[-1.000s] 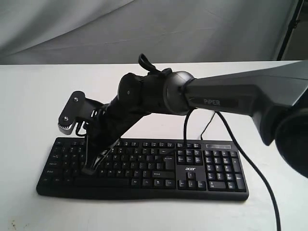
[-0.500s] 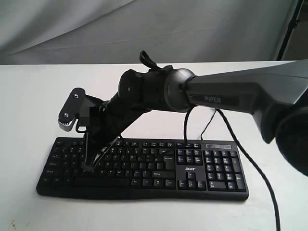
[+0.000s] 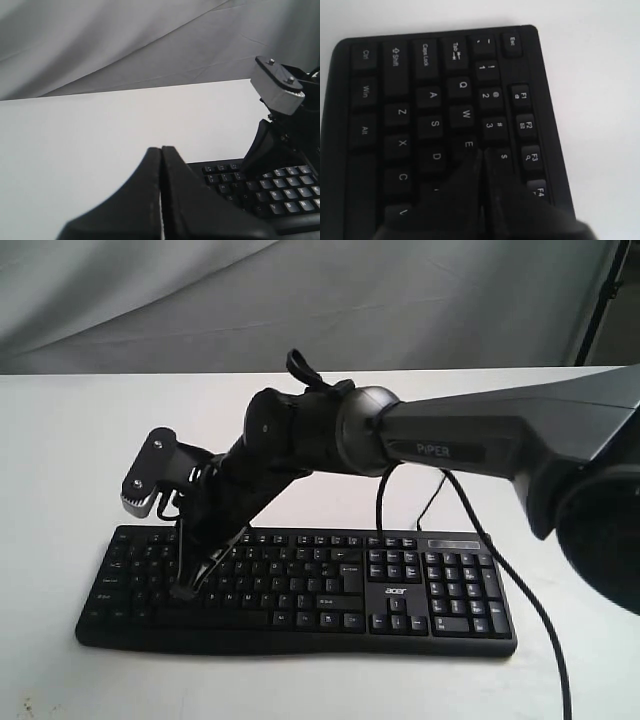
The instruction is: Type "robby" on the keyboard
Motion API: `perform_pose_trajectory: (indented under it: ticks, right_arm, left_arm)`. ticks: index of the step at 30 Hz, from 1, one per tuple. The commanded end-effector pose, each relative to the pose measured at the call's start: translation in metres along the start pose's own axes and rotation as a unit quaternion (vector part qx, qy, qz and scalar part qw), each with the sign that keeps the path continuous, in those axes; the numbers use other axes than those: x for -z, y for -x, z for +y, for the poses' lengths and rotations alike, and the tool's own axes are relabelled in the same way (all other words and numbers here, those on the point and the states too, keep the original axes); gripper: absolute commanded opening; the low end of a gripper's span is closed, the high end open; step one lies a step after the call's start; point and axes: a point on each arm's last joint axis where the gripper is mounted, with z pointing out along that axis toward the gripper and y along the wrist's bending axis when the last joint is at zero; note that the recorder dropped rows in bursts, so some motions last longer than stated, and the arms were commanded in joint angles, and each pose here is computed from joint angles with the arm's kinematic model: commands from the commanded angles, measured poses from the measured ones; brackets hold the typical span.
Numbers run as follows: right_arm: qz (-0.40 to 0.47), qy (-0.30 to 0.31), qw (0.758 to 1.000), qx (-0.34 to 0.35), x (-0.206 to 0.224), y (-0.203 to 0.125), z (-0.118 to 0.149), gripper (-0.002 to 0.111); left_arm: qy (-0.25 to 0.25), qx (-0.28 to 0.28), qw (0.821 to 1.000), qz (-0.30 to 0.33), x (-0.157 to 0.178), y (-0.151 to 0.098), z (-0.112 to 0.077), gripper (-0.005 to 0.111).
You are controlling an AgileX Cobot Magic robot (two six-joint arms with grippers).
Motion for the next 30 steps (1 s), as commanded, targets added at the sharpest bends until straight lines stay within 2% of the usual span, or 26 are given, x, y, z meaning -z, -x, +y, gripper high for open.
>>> perform_pose_trajectory:
  ticks: [1,30]
  right_arm:
    - [-0.003,-0.004,1.000,-0.002,0.0014,-0.0004,-0.0042,0.000]
    - [-0.003,-0.001,1.000,0.001,-0.0067,-0.0039,-0.0035,0.000]
  left_arm:
    - [-0.003,-0.001,1.000,-0.002,-0.0001,-0.0008,-0.0003,0.000]
    - [-0.003,-0.001,1.000,-0.002,-0.0001,-0.0008,-0.0003,0.000]
